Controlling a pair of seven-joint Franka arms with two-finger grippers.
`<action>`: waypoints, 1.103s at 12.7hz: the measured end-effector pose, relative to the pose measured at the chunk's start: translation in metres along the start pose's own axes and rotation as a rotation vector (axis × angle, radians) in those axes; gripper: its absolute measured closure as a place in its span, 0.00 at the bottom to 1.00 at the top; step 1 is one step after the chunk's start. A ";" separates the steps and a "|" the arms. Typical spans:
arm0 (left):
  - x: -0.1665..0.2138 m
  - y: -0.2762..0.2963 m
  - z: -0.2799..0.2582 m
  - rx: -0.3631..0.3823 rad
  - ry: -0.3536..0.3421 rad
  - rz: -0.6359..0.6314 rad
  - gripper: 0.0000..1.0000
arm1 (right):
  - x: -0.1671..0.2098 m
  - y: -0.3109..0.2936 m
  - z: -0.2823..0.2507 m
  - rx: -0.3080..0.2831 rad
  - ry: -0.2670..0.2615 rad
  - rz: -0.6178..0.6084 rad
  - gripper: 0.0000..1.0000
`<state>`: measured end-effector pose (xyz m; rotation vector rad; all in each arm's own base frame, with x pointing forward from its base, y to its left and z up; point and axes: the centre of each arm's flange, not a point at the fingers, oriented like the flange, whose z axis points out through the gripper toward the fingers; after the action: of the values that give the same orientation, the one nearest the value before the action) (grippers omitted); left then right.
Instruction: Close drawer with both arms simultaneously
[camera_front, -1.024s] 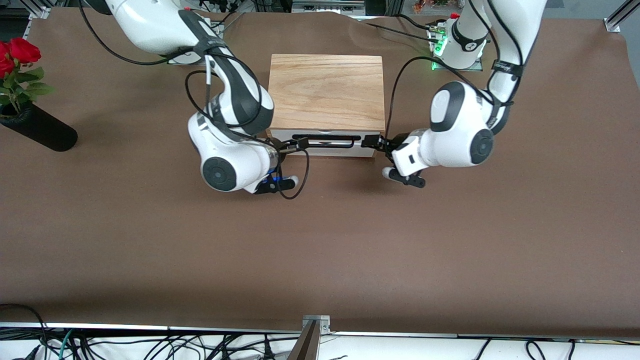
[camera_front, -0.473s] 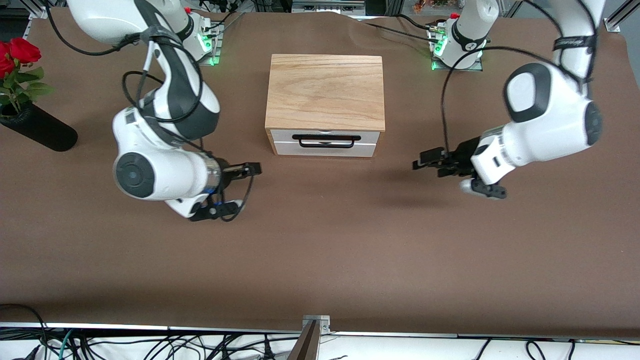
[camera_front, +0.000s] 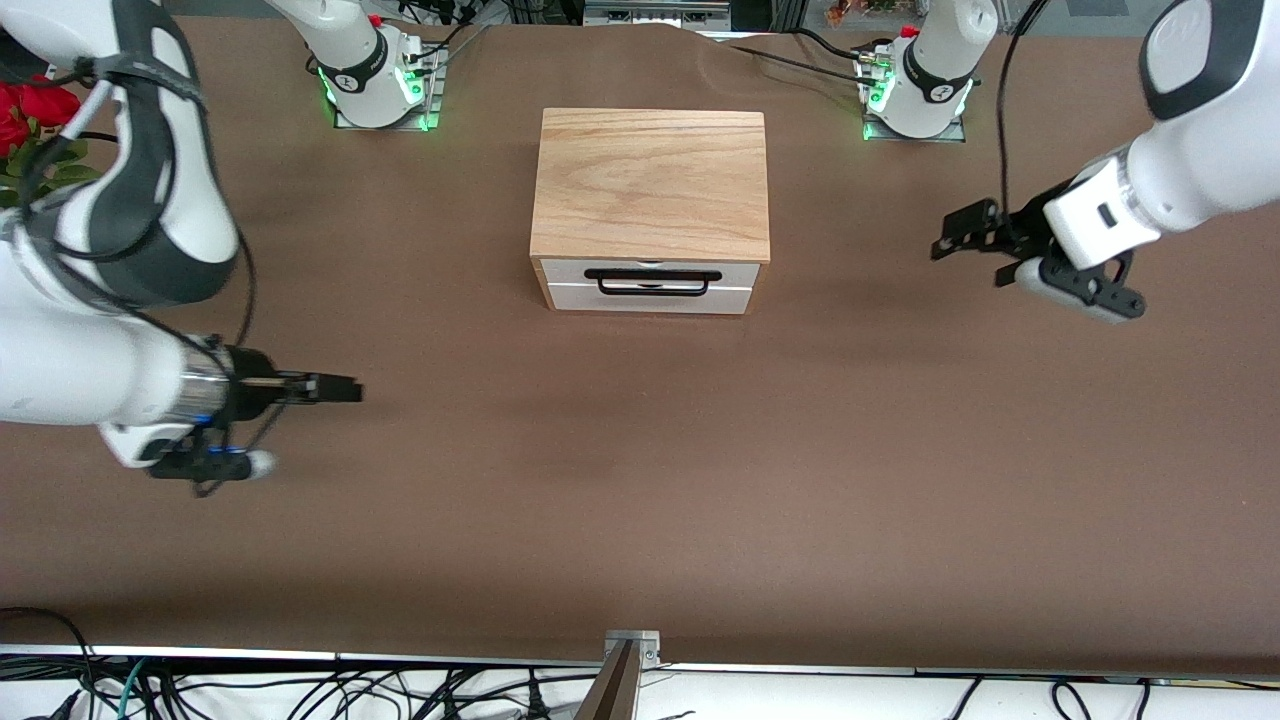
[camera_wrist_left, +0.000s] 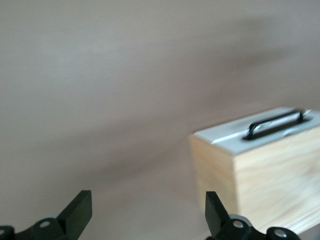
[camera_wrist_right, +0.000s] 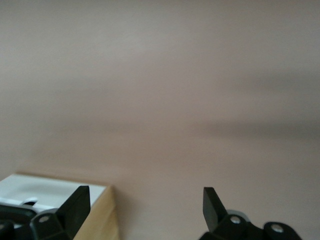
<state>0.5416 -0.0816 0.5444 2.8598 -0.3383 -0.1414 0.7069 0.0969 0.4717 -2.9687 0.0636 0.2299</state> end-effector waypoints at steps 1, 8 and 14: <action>-0.006 0.002 -0.017 0.045 0.004 0.016 0.00 | -0.003 0.006 -0.011 -0.071 0.024 -0.002 0.00; -0.013 -0.007 -0.041 0.140 0.002 0.025 0.00 | -0.082 0.015 -0.154 -0.257 0.250 0.019 0.00; -0.015 -0.012 -0.065 0.192 0.036 -0.036 0.00 | -0.106 0.037 -0.135 -0.243 0.196 0.040 0.00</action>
<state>0.5375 -0.0508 0.6048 3.0553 -0.3089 -0.0669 0.6206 0.0412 0.6141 -3.2254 0.1270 -0.0547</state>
